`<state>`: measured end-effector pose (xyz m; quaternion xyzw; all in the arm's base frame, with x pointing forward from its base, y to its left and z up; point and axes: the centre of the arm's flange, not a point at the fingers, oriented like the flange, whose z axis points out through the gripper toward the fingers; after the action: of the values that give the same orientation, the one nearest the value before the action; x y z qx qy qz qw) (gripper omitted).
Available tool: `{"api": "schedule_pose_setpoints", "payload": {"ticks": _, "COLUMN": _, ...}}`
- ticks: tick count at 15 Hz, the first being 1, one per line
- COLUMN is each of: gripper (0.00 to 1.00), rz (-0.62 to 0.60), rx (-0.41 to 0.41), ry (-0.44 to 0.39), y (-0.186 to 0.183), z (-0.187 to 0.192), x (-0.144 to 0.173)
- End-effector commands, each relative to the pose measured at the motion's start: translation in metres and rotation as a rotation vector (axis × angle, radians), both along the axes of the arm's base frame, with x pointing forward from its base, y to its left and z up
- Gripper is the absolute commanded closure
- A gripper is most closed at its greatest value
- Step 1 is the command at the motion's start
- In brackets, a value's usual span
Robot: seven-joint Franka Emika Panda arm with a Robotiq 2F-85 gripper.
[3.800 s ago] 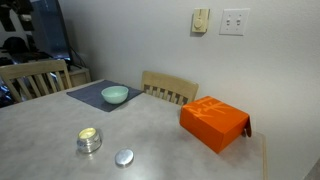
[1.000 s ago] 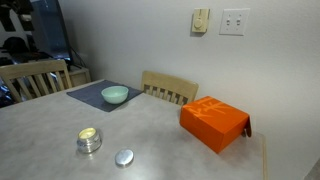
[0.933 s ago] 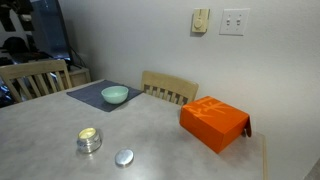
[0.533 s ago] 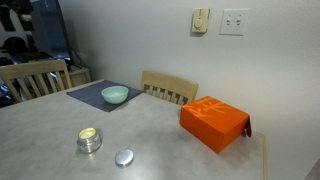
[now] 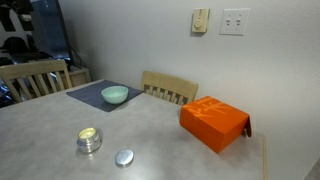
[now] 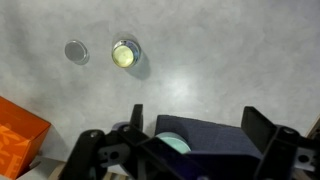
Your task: Pick up the lid from the table and put it on the silver container
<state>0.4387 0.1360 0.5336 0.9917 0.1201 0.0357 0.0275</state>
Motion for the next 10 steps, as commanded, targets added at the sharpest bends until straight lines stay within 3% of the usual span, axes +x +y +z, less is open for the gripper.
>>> {"api": "schedule_pose_setpoints", "payload": {"ticks": 1, "gripper": 0.00, "rz": -0.031, "rx": -0.029, "ry": -0.042, "y": -0.003, "z": -0.001, "x": 0.003}}
{"api": "schedule_pose_setpoints", "payload": {"ticks": 4, "gripper": 0.00, "rz": -0.097, "rx": -0.044, "ry": -0.145, "y": -0.031, "z": 0.011, "x": 0.006}}
{"api": "schedule_pose_setpoints", "payload": {"ticks": 7, "gripper": 0.00, "rz": -0.224, "rx": 0.003, "ry": -0.256, "y": -0.074, "z": 0.017, "x": 0.003}}
{"api": "schedule_pose_setpoints", "payload": {"ticks": 8, "gripper": 0.00, "rz": -0.211, "rx": 0.057, "ry": -0.237, "y": -0.081, "z": 0.020, "x": 0.004}}
{"api": "schedule_pose_setpoints", "payload": {"ticks": 9, "gripper": 0.00, "rz": -0.193, "rx": 0.010, "ry": -0.211, "y": -0.060, "z": 0.025, "x": 0.014}}
{"api": "schedule_pose_setpoints", "payload": {"ticks": 10, "gripper": 0.00, "rz": -0.202, "rx": 0.017, "ry": -0.216, "y": -0.068, "z": 0.026, "x": 0.013}}
